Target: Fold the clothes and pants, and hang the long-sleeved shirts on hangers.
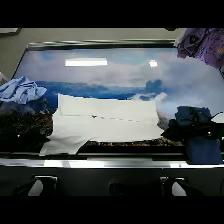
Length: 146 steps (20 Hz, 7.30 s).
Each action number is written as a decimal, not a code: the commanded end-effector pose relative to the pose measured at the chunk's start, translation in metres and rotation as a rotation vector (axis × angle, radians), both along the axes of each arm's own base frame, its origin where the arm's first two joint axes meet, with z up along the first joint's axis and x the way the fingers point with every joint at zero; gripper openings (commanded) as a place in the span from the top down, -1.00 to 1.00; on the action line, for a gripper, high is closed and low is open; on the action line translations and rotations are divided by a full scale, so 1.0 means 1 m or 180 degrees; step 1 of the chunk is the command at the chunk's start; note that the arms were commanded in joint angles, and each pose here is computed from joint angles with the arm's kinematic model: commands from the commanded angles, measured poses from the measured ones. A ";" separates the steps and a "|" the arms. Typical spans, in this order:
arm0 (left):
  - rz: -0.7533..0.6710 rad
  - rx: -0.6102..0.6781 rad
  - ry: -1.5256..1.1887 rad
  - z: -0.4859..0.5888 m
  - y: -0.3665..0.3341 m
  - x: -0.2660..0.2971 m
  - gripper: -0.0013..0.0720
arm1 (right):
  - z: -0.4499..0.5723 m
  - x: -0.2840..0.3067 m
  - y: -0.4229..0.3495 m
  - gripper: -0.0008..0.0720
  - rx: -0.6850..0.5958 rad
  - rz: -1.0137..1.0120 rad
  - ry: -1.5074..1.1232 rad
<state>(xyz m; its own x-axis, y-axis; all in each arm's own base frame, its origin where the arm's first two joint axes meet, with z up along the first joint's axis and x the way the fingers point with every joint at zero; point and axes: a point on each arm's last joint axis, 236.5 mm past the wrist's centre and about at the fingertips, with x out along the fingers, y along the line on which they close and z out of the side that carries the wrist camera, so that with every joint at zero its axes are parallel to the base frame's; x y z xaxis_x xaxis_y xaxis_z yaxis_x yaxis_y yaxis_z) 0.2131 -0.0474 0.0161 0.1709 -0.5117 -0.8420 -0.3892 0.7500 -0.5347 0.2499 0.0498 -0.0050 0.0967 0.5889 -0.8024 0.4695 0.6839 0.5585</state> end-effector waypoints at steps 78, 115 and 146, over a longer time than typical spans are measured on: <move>-0.0609 -0.1890 -0.0473 -0.060 -0.541 0.158 0.92 | 0.181 0.149 -0.053 0.90 -0.1326 0.0339 -0.1014; -0.0297 0.0971 -0.1337 0.136 0.023 0.270 0.91 | 0.010 0.183 0.327 -0.05 -0.0435 0.0662 -0.0782; -0.0320 0.0964 -0.1292 0.135 0.023 0.267 0.91 | -0.093 0.177 0.097 0.02 0.0482 0.0657 -0.0799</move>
<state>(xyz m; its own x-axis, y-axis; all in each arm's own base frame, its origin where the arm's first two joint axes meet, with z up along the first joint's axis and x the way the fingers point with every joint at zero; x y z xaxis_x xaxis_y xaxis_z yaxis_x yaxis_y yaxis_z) 0.4795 -0.0251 0.1512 0.4770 -0.2867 -0.8308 -0.1124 0.9177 -0.3812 0.4244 0.1315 -0.0883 0.1411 0.7305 -0.6682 0.1817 0.6443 0.7428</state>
